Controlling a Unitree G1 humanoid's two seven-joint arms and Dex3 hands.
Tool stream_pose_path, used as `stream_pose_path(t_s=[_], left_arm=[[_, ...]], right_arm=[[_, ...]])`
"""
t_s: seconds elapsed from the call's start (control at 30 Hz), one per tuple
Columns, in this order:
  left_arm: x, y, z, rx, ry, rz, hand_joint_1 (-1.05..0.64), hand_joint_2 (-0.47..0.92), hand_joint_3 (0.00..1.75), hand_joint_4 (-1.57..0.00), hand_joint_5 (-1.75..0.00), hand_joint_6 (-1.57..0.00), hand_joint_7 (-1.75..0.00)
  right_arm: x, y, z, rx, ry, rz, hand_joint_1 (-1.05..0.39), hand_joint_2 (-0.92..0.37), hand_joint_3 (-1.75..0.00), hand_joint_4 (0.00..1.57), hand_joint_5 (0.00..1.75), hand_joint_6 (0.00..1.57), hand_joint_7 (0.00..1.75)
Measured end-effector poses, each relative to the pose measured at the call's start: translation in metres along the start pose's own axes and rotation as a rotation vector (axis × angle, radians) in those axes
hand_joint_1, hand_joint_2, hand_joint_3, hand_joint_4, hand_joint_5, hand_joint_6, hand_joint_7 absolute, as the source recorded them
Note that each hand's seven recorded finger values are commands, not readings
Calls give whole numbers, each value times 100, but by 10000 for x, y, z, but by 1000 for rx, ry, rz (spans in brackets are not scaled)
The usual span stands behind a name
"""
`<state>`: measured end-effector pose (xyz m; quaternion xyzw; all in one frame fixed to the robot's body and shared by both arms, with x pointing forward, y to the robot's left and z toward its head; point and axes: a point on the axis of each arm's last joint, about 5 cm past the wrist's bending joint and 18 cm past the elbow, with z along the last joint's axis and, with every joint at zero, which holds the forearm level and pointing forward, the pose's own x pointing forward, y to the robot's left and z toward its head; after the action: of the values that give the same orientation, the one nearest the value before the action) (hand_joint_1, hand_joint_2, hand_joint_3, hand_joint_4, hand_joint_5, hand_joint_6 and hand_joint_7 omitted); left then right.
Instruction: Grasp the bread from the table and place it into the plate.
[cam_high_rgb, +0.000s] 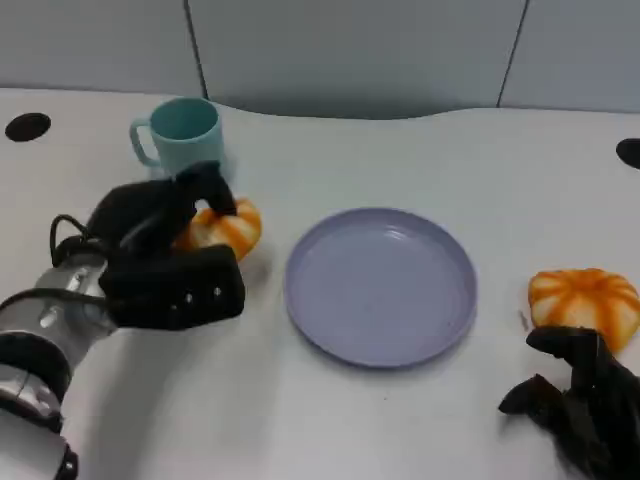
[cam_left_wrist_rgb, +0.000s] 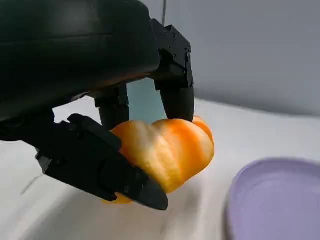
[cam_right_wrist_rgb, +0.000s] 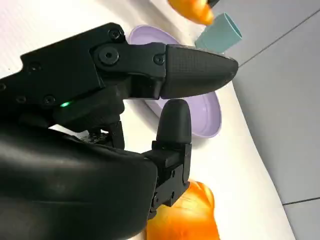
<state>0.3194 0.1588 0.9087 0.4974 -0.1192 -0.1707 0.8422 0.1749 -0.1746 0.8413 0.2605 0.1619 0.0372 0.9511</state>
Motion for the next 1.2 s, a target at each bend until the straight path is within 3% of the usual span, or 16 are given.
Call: stream_pose_path(t_s=[0.23,0.43,0.57,0.73,0.93,1.1,1.13,1.17,1.2], left_arm=[[153,136,242,-69,-193,39,-8,85,12,-80,-175,-54,-175],[261,-14,567,-99,-370,-89,-10,83,11,-84,-175,-58,-175],[357,-48,783,-43,-458,-135,-16,88,14,-88,-175,-64,-175],[393,-210,927,45,-478,-231,-17,87,14,-90,-175,-65,-175],[373,-335,918,140,-449,-270,-21,88,17,-92,-175,-64,-175],[341,-418,884,264,-470,-266,-20,89,19,-90,-175,-63,-175],[337,-424,881,268,-473,-262,-30,88,14,-59,-171,-45,-157],[338,-424,881,279,-477,-266,-39,88,7,-35,-153,-36,-126],[342,-421,883,313,-489,-284,-42,88,3,-27,-142,-34,-108]], right_arm=[[0,0,0,1,0,3,-38,-92,-57,51,175,26,163],[-1,-3,1,1,0,1,-39,-92,-55,47,175,26,163],[-7,-4,0,0,0,-1,-39,-92,-54,47,175,26,162],[-19,6,3,-1,-1,0,-39,-92,-56,46,175,26,162],[-34,24,-4,1,-4,5,-39,-92,-57,46,175,26,162],[-57,26,-31,0,1,5,-39,-92,-57,45,175,26,162],[-58,26,-31,0,1,5,-39,-92,-58,45,175,26,163],[-60,26,-32,-1,0,6,-39,-92,-58,44,175,25,163],[-62,27,-35,-4,0,7,-39,-92,-58,44,175,25,163]])
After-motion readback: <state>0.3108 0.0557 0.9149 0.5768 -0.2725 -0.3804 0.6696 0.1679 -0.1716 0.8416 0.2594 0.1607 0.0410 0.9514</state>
